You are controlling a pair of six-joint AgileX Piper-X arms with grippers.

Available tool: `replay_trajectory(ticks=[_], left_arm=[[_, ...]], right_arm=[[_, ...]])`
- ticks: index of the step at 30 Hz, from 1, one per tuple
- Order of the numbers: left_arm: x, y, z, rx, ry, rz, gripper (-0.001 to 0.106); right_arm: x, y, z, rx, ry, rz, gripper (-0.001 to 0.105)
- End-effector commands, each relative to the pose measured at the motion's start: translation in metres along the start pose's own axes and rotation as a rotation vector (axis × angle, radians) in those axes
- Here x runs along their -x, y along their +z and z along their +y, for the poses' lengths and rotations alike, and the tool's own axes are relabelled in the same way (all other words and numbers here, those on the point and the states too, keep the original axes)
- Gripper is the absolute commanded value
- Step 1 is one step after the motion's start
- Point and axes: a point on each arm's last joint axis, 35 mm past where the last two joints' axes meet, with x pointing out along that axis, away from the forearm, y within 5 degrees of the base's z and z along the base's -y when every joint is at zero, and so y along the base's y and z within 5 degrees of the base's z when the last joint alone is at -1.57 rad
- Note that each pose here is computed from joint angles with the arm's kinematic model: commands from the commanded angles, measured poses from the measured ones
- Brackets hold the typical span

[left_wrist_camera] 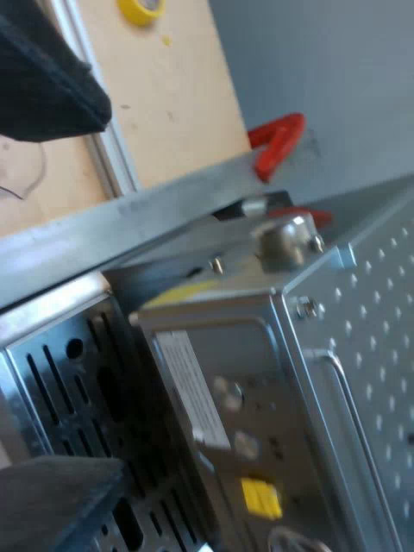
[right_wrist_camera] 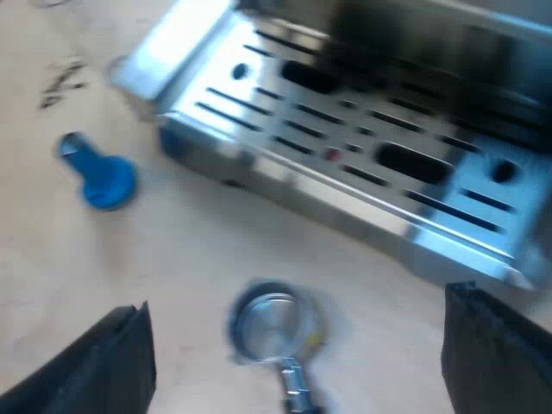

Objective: Grind coffee beans and then tamp

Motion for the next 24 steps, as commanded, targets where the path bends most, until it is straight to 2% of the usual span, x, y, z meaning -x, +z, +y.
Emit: replay_trajectory(ticks=[1,3,4,10,16,18,21,24], left_arm=[[-0.009,0.005,0.005,0.046,0.039,0.044,0.075],[-0.01,0.006,0.006,0.054,0.04,0.047,0.075],[-0.015,0.008,0.008,0.101,0.027,0.06,0.075],[-0.016,0.007,0.015,0.137,0.081,0.077,0.075],[-0.014,0.006,0.018,0.138,0.113,0.077,0.075],[-0.013,0.006,0.018,0.135,0.111,0.073,0.075],[-0.002,0.005,0.015,0.126,0.109,0.037,0.075],[0.015,0.003,0.009,0.107,0.103,-0.018,0.075]], right_arm=[[0.009,-0.002,-0.027,-0.083,-0.036,0.041,0.07],[0.012,-0.008,-0.043,-0.131,-0.054,0.074,0.07],[0.015,-0.013,-0.053,-0.159,-0.073,0.093,0.07],[0.03,-0.037,-0.093,-0.276,-0.201,0.183,0.07],[0.054,-0.054,-0.113,-0.339,-0.272,0.163,0.07],[0.061,-0.054,-0.109,-0.328,-0.298,0.137,0.07],[0.073,-0.054,-0.097,-0.279,-0.31,0.106,0.07],[0.088,-0.055,-0.085,-0.248,-0.338,0.054,0.07]])
